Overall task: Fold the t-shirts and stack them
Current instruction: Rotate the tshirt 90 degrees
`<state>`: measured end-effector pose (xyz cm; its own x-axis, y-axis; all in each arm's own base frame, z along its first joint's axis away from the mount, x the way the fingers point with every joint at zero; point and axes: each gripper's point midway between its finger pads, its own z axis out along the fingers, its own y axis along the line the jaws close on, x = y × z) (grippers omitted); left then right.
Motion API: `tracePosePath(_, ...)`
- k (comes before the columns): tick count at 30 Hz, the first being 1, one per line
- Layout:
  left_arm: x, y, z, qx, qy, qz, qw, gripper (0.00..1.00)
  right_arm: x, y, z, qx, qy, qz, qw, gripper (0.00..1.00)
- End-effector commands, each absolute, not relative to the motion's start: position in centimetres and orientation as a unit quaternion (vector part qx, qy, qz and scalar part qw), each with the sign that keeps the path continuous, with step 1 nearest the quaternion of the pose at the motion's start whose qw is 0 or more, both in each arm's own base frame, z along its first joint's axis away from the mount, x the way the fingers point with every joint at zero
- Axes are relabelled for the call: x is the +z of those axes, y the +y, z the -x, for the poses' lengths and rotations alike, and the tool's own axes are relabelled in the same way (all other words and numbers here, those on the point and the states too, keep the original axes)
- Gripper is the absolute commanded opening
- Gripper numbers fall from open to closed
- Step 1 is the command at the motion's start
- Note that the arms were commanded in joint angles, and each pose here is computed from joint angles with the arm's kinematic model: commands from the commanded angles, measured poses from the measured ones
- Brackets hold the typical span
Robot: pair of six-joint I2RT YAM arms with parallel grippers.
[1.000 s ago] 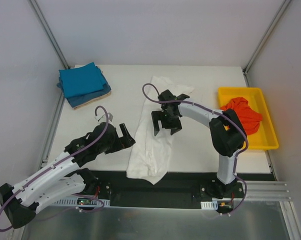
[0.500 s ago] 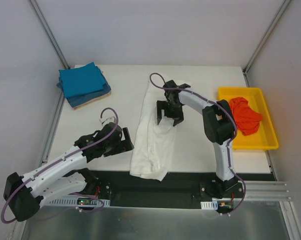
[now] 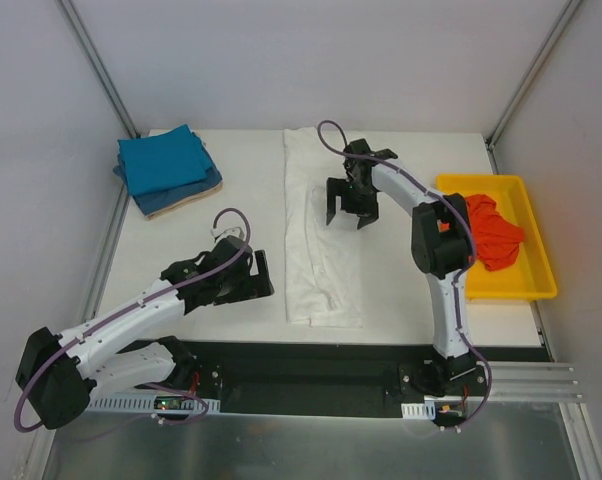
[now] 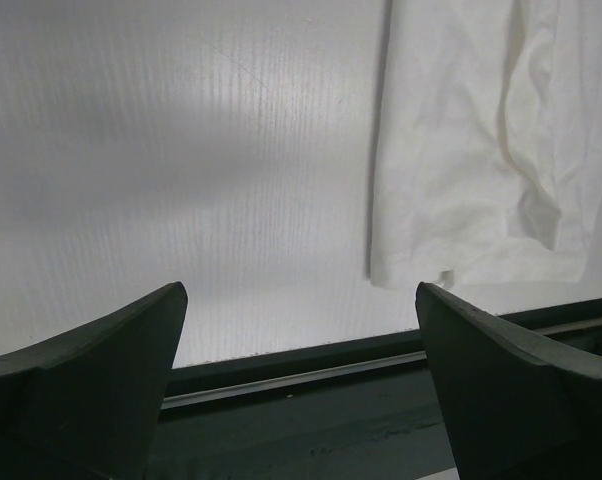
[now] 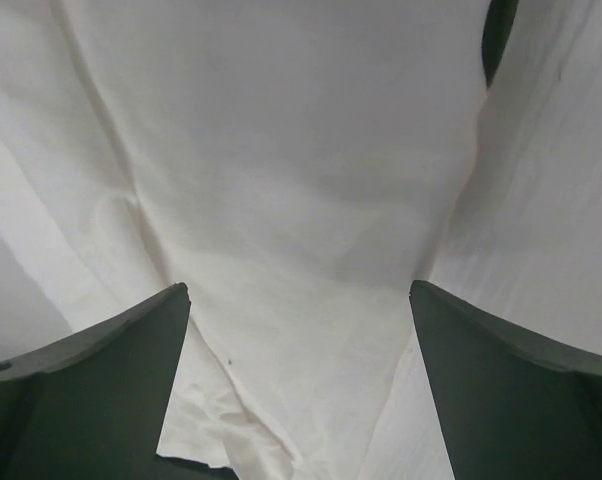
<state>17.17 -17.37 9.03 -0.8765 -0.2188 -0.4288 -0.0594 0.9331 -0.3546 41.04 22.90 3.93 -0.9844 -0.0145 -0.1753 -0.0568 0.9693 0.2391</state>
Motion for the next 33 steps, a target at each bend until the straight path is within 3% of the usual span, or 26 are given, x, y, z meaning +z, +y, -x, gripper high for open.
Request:
tracePosePath(1,10.5,-18.7,-17.5,-0.197,0.948,0.044,0.245,0.99,12.5,22.4,-38.4,0.153,0.97,0.049,0.181,0.96)
tracePosePath(2,10.4,-18.7,-17.4,-0.198,0.948,0.042,0.244,0.99,16.1,22.4,-37.2,0.166,0.956,0.086,0.227,0.96)
tracePosePath(5,10.1,-18.7,-16.9,-0.201,0.948,0.04,0.242,0.99,17.5,22.1,-32.3,0.148,0.94,0.162,0.26,0.96)
tracePosePath(9,9.8,-18.1,-16.6,-0.198,0.947,0.049,0.248,0.99,15.7,24.0,-25.7,0.195,0.916,0.241,0.256,0.96)
tracePosePath(14,9.7,-17.4,-16.1,-0.206,0.943,0.053,0.258,0.99,12.9,25.1,-20.7,0.141,0.917,0.282,0.246,0.99)
tracePosePath(19,9.7,-16.6,-15.6,-0.206,0.939,0.064,0.267,0.99,9.8,25.4,-18.9,0.057,0.933,0.296,0.196,0.85)
tracePosePath(22,9.1,-16.0,-15.4,-0.2,0.939,0.075,0.27,0.99,8.1,26.4,-18.3,0.04,0.939,0.3,0.163,0.73)
tracePosePath(26,8.0,-15.7,-14.8,-0.195,0.943,0.078,0.258,0.99,6.3,27.1,-18.2,0.027,0.943,0.303,0.139,0.65)
tracePosePath(33,7.3,-15.5,-14.6,-0.188,0.947,0.081,0.249,0.99,4.8,26.1,-19.2,-0.021,0.946,0.29,0.144,0.5)
